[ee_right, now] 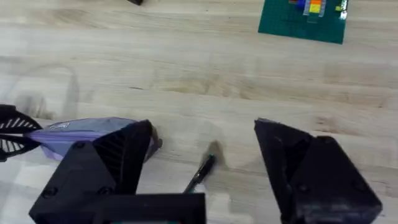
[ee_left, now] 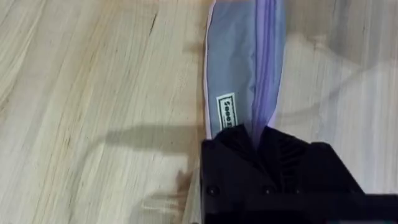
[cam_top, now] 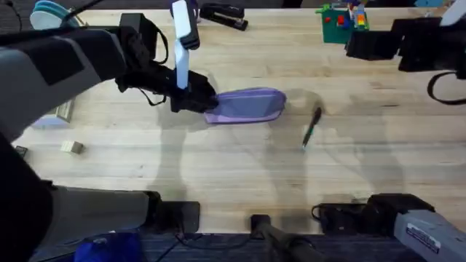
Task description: Unzip the bag, pick up the pens from the table one at a time and place them inside, then zip the bag closed.
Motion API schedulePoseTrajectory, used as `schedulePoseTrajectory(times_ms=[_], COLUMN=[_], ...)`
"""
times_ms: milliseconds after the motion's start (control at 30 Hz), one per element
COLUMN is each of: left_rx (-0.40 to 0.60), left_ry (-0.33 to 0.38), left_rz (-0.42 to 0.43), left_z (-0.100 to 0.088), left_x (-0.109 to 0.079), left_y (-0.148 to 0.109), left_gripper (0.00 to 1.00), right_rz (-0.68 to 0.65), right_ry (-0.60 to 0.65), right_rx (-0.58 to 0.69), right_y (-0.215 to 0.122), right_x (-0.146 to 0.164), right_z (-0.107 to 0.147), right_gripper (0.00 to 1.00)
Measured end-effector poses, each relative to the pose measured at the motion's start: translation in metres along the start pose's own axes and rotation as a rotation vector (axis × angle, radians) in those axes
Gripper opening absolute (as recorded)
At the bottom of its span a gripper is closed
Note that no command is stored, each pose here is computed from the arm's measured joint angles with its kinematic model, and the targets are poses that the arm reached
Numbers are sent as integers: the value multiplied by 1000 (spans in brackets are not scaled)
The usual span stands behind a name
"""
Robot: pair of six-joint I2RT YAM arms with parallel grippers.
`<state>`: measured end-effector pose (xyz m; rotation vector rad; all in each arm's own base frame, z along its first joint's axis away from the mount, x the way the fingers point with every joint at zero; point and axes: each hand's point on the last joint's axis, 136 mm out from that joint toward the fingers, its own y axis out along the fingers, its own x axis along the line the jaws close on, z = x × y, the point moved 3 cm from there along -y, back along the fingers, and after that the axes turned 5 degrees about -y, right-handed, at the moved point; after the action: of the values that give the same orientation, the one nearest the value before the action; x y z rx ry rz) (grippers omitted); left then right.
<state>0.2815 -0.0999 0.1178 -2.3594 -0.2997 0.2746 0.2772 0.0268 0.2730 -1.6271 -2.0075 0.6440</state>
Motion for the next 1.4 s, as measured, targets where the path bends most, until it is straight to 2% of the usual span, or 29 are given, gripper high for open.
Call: schedulePoseTrajectory(times_ms=[167,400,567,667,800,967,1400], left_rx=[0,-1,-1,-2,-1,-1,0], left_ry=[-1,2,3,4,5,5,5], left_rz=[0,-2,-3,-4,-5,-5,-5], left_z=[0,0,0,0,0,0,0], left_x=[0,1,1,1,1,1,1], left_y=[0,0,0,0,0,0,0], left_gripper=[40,40,41,40,40,41,41], right_rz=[-2,-28,-153,-229,-263,-192,-151], right_ry=[-43,-229,-398,-454,-488,-520,-542], right_rx=[22,119,194,227,264,369,368], right_y=[0,-1,1,7,19,32,35], right_x=[0,3,15,22,21,4,-2], right_z=[5,26,45,53,58,70,67], right_gripper=[996,995,995,995,995,995,996])
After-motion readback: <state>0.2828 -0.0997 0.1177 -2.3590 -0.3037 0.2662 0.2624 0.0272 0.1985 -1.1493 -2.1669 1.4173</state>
